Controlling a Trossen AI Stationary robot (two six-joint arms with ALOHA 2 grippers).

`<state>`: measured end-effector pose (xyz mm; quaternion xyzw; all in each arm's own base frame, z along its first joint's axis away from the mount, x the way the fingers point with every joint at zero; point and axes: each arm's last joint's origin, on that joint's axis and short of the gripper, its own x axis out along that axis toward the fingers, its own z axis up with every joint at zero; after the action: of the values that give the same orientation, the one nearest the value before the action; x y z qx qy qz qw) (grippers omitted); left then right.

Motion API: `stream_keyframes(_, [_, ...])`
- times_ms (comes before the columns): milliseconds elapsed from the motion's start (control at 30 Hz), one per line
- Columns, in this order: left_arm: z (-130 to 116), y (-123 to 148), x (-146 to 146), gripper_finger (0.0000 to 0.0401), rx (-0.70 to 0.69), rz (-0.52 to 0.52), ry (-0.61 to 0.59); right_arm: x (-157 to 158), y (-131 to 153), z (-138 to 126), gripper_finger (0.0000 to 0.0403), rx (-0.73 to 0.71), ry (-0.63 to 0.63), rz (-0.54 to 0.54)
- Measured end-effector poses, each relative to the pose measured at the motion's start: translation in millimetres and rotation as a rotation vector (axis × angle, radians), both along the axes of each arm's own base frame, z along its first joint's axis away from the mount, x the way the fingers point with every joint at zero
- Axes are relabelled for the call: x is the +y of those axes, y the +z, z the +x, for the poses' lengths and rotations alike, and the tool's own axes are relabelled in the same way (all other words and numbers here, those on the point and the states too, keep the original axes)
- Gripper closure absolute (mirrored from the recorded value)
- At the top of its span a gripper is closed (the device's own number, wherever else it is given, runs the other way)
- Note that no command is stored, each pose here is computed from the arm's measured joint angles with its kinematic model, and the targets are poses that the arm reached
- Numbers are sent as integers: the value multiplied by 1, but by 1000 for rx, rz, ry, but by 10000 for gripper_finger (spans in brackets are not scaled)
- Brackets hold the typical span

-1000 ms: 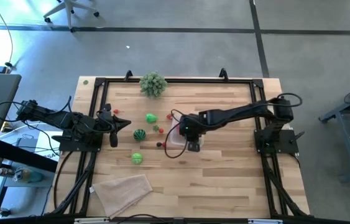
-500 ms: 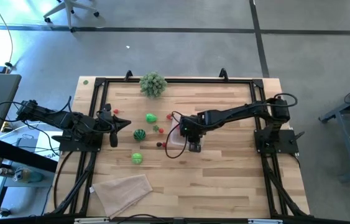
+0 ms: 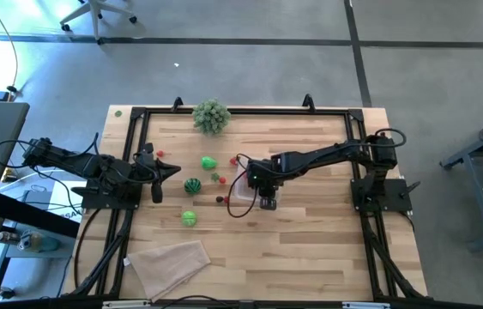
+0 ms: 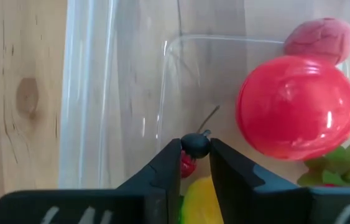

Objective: Pick and placing Produce into tupperware
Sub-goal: Put the blueberry into the transparent bin, then put the strawberry into the transparent bin

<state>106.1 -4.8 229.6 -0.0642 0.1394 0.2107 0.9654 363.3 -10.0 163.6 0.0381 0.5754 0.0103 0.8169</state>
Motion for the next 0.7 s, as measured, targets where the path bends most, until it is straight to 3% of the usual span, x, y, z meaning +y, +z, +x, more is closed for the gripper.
stream_keyframes(233, [0,0,0,400,0,0,0,0,0,1,289,-8,0,0])
stream_keyframes(433, [0,0,0,400,0,0,0,0,4,2,281,0,0,-4])
stream_keyframes(700, [0,0,0,400,0,0,0,19,58,-1,281,-104,-5,-155])
